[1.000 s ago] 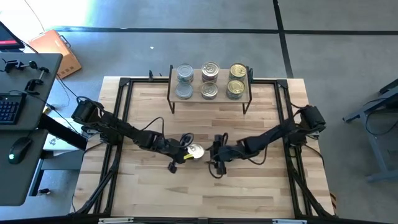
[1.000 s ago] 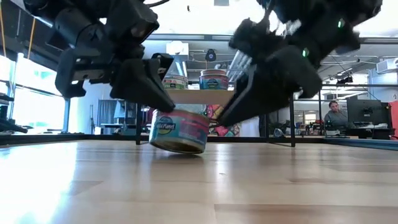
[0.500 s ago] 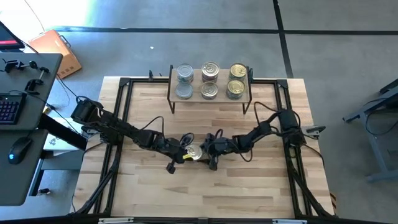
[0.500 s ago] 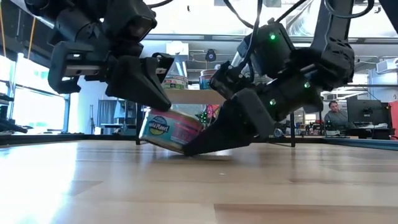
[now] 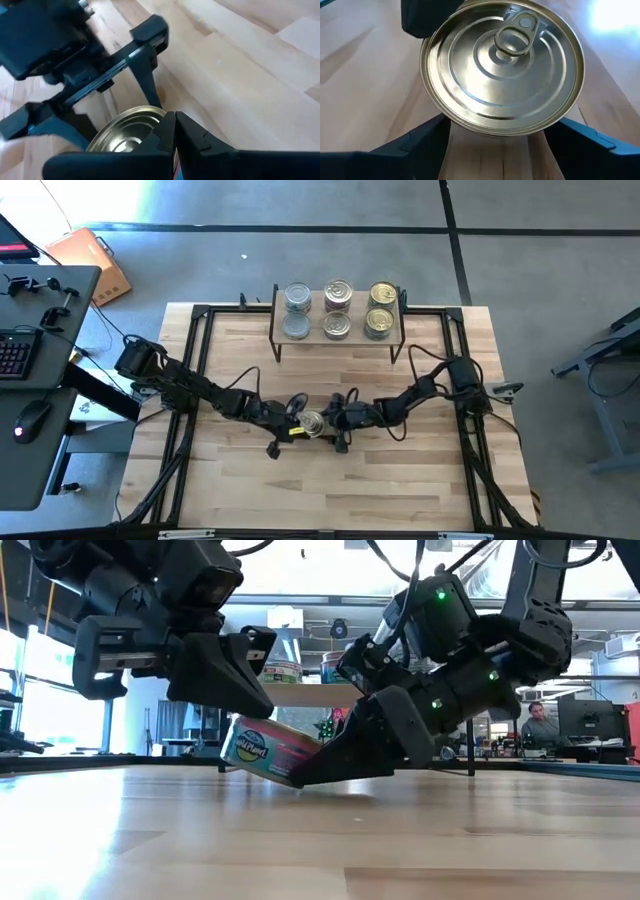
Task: Stack canned seafood by type on shelf
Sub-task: Stack the blue tuna can on top of the other blue tuna can on the shelf
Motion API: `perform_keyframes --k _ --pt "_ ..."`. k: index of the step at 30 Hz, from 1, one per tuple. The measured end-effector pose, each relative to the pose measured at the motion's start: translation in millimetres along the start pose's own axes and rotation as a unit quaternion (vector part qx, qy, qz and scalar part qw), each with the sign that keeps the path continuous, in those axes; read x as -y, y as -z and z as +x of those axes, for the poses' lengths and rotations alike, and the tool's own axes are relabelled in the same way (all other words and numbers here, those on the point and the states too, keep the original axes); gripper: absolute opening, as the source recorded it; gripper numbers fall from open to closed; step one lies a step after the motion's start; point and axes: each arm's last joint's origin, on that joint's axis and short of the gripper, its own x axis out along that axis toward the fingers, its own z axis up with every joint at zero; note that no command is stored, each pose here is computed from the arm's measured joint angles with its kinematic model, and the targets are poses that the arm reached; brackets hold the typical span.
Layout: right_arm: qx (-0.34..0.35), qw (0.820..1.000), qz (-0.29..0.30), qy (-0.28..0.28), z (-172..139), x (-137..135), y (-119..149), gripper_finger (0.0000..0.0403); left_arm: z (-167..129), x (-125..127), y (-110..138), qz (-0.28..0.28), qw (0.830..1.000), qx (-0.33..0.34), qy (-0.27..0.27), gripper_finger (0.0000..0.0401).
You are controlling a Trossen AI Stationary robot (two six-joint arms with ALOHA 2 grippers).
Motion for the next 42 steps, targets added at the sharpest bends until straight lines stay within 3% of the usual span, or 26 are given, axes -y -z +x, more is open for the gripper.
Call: perform_keyframes --k 6,13,20,23,27,32,42 --pt "-0.069 0.997 0.032 0.028 -11.4 -6.2 -4.3 0.0307 0.0 1.1 3.4 -0.018 1.000 -0.023 -0.010 0.0007" --pt "-0.097 0.995 0.007 0.026 -19.2 -14.8 -7.1 0.0307 -15.2 2.7 -3.0 -0.039 0.998 -0.038 -0.012 0.0079" --pt "-0.085 0.995 -0.029 -0.043 -18.8 -17.6 -9.8 0.0307 -40.4 8.3 7.4 -0.136 0.980 -0.143 -0.010 0.0127" --pt "-0.085 0.995 -0.022 -0.040 -17.2 -14.6 -12.4 0.0307 -39.0 14.4 22.4 -0.173 0.974 -0.147 -0.014 0.0127" --pt "-0.091 0.996 0.003 -0.024 -12.8 -2.2 -19.3 0.0307 -29.7 20.1 38.1 -0.187 0.977 -0.098 -0.026 0.0118" --pt "-0.098 0.995 -0.007 -0.017 -8.3 4.3 -27.6 0.0307 -21.9 17.3 39.7 -0.188 0.980 -0.044 -0.043 0.0106" --pt "-0.090 0.995 -0.039 -0.026 3.6 3.3 -30.6 0.0308 -15.4 14.6 44.3 -0.169 0.984 -0.044 -0.033 0.0087"
